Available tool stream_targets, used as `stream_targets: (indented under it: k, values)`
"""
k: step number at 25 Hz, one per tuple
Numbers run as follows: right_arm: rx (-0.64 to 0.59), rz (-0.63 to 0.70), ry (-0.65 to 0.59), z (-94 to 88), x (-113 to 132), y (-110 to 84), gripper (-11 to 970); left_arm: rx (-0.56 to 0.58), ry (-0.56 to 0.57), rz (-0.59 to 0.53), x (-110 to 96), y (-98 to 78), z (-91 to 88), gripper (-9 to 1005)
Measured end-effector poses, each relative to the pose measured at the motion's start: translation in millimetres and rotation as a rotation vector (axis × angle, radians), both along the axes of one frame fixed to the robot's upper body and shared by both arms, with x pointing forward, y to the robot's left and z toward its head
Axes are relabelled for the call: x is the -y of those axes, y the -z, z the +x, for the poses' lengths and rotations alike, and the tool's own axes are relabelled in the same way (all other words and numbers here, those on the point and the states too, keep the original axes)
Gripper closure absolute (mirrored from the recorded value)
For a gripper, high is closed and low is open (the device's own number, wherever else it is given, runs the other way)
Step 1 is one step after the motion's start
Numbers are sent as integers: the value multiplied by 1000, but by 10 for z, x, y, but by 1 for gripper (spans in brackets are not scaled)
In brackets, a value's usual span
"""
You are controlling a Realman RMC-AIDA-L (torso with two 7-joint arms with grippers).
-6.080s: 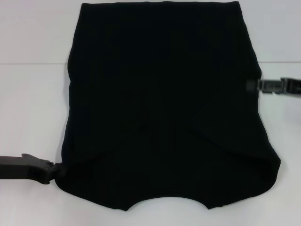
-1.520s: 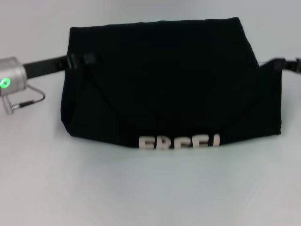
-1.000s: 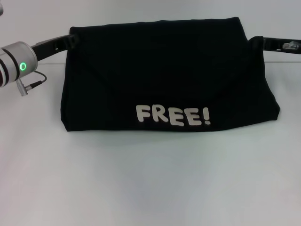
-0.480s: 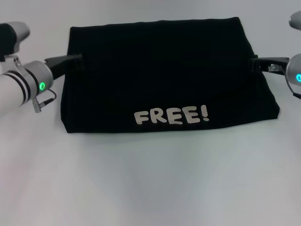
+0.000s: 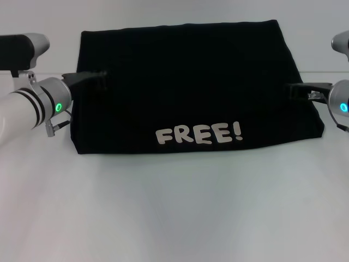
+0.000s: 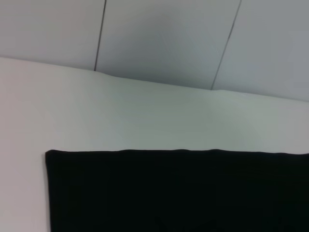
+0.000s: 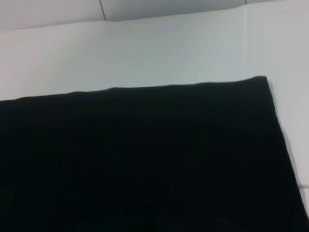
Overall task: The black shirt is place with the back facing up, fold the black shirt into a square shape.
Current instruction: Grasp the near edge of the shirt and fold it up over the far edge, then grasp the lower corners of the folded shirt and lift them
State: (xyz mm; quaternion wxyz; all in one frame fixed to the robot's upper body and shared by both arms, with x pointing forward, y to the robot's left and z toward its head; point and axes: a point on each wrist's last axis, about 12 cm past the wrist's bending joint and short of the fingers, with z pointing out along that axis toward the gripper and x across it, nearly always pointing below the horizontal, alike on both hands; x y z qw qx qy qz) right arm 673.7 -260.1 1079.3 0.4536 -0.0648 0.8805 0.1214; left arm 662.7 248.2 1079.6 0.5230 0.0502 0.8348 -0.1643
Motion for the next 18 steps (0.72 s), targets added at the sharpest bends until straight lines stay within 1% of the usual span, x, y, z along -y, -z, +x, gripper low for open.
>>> stream_targets:
  k: [6, 10, 12, 14, 15, 18]
  values:
    - [-1, 2, 9, -47, 72, 32, 772, -4, 43, 28, 52, 16, -19, 854]
    - [25, 6, 5, -67, 144, -8, 693, 5, 65, 5, 64, -38, -5, 675]
    - [40, 12, 1, -82, 177, -38, 594, 15, 84, -30, 37, -83, -17, 586]
    - [55, 17, -4, -91, 211, -73, 495, 28, 101, -73, -17, -137, -42, 373]
    - [62, 22, -9, -96, 229, -94, 446, 39, 110, -94, -64, -179, -59, 367]
    - [78, 51, -14, -115, 310, -166, 389, 74, 149, -154, -199, -289, -145, 349]
